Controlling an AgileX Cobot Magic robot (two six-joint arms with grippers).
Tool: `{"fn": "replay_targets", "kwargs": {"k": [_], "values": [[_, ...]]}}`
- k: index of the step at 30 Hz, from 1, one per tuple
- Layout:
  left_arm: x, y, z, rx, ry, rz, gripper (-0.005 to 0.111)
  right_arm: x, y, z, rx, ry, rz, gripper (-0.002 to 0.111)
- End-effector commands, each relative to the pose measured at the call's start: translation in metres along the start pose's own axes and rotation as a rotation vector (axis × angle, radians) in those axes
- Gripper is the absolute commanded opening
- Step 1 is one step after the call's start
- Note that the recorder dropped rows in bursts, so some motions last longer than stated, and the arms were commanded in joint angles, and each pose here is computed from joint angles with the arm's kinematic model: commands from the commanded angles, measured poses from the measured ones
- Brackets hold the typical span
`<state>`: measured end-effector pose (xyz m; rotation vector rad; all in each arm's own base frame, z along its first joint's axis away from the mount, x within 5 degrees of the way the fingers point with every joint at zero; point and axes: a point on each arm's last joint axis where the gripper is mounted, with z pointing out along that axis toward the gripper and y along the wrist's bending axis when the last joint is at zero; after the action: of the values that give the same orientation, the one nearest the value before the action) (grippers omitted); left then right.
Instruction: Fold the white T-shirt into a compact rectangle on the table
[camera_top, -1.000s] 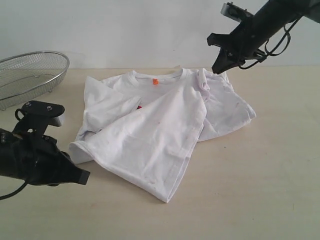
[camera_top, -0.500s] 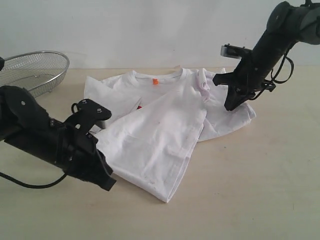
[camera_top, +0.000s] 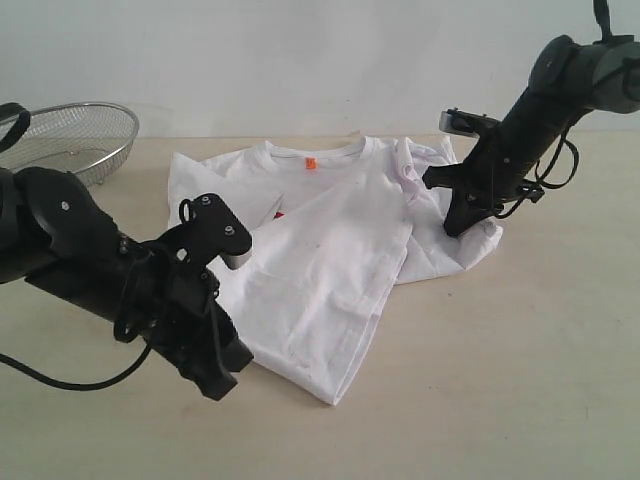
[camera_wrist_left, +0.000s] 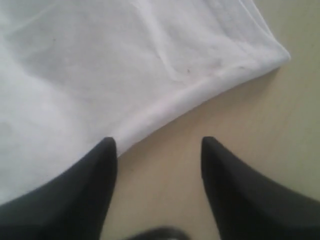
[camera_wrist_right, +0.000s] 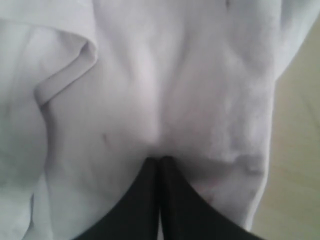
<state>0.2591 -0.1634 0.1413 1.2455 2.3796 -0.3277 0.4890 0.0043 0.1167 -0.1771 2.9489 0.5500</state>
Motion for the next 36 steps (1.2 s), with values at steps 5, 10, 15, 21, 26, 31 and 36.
{"fn": "replay_targets", "kwargs": {"k": [5, 10, 15, 21, 26, 31, 36], "values": [[-0.005, 0.001, -0.002, -0.026, -0.019, 0.208, 0.060, 0.003, -0.005, 0.022, -0.025, 0.020, 0.001, 0.000], [-0.005, 0.002, -0.002, -0.035, -0.019, 0.386, 0.060, 0.002, -0.004, 0.022, -0.036, 0.004, -0.002, 0.000], [-0.003, 0.004, 0.005, -0.037, -0.003, 0.447, 0.060, 0.001, -0.003, 0.022, -0.049, -0.007, -0.001, 0.000], [0.003, 0.006, 0.018, -0.031, 0.029, 0.451, 0.060, 0.001, -0.003, 0.022, -0.050, -0.003, -0.005, 0.000], [0.003, 0.014, 0.026, -0.117, 0.028, 0.472, 0.058, 0.001, -0.004, 0.022, -0.047, -0.006, -0.009, 0.000], [0.014, 0.015, 0.044, -0.091, 0.080, 0.521, 0.052, 0.001, -0.003, 0.021, -0.050, -0.002, -0.011, 0.000], [0.005, 0.013, 0.046, -0.144, 0.056, 0.551, 0.026, 0.001, -0.003, 0.021, -0.049, -0.003, -0.011, 0.000]]}}
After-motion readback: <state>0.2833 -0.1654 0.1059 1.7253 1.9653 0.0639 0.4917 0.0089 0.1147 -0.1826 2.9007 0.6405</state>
